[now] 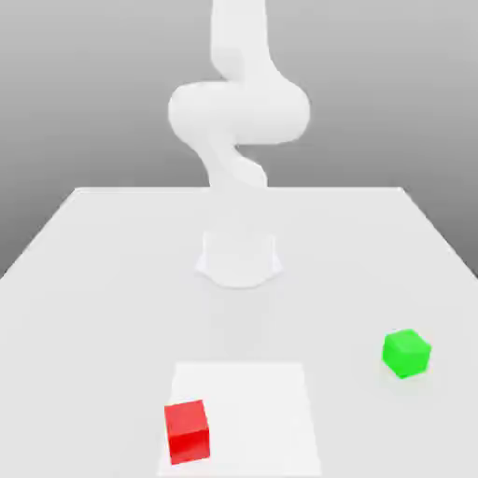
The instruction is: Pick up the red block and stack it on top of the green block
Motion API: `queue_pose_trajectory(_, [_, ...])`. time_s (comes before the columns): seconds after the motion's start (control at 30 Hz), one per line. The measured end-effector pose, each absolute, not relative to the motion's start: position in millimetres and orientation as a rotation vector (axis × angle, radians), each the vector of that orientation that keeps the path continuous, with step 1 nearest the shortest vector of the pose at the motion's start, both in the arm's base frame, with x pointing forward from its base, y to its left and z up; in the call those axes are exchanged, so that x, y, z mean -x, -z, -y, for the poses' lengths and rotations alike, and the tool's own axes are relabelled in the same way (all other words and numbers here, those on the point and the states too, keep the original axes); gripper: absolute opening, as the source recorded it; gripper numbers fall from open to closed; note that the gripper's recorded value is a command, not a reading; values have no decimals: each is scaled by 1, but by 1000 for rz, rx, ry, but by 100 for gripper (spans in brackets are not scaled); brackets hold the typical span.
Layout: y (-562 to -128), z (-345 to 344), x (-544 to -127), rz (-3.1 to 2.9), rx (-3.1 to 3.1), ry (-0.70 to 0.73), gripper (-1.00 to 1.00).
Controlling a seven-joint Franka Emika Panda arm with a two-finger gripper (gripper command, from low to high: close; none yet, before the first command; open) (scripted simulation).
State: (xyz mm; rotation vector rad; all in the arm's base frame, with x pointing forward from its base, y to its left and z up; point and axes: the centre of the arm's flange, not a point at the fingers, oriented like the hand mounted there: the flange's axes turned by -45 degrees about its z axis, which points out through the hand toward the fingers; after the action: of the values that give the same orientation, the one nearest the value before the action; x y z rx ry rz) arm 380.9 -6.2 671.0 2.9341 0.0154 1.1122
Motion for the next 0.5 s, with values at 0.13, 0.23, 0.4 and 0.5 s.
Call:
queue_pose_trajectory(0.13, [-599, 17, -428, -78, -2985, -925, 0])
queue_pose_trajectory(0.23, [-543, 24, -454, -123, -3017, -788, 0])
queue_pose_trajectory(0.4, [-446, 37, -480, -198, -3061, -561, 0])
queue_pose_trajectory(0.5, [-386, 45, -485, -243, -3081, -423, 0])
